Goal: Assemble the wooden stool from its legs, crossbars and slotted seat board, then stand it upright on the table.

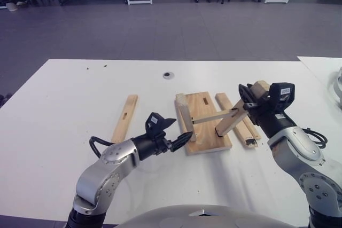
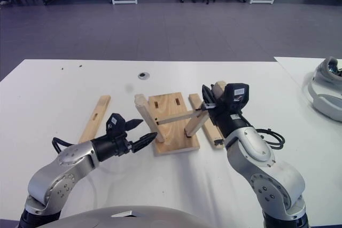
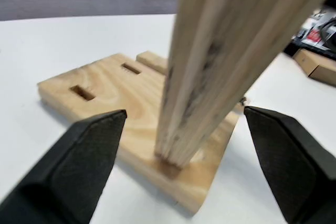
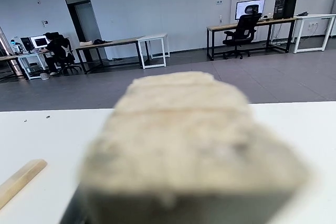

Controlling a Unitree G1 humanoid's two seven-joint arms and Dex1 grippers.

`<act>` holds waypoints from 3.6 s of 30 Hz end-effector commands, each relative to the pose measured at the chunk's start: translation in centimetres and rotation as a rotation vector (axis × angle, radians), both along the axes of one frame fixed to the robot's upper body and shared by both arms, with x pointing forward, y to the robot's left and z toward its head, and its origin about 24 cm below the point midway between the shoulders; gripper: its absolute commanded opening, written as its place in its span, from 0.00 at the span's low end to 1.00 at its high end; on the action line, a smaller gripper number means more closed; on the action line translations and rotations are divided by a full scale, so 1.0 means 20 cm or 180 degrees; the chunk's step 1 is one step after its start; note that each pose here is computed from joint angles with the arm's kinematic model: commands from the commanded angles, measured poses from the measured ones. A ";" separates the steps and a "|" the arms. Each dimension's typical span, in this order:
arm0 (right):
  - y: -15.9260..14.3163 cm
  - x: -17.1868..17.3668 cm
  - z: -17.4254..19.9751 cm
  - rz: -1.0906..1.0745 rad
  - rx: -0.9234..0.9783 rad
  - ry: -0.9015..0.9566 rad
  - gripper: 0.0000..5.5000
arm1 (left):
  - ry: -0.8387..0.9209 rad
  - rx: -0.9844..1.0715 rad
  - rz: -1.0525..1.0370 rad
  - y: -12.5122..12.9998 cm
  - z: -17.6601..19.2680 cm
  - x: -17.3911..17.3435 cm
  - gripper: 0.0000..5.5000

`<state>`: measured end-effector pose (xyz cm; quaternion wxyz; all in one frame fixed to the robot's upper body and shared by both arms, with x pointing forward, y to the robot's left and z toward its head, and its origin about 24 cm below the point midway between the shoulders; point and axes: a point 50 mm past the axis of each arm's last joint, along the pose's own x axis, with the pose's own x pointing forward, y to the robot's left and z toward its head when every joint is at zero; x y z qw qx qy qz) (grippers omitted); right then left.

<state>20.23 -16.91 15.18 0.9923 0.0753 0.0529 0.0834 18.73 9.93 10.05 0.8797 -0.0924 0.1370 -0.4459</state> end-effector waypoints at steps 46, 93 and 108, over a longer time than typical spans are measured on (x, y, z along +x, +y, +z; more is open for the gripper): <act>0.15 0.16 -0.37 0.3264 -0.0902 -0.0018 0.51 | 0.0321 0.1428 -0.0292 0.52 -0.10 -0.12 0.75; -0.04 0.68 -0.55 0.2593 -0.2500 0.0501 0.51 | -0.1101 0.2458 -0.0917 0.40 -0.29 0.49 0.75; -0.52 0.28 -0.36 0.0318 -0.1132 0.0390 0.51 | -0.1251 0.2428 0.0358 0.47 -0.36 0.44 0.75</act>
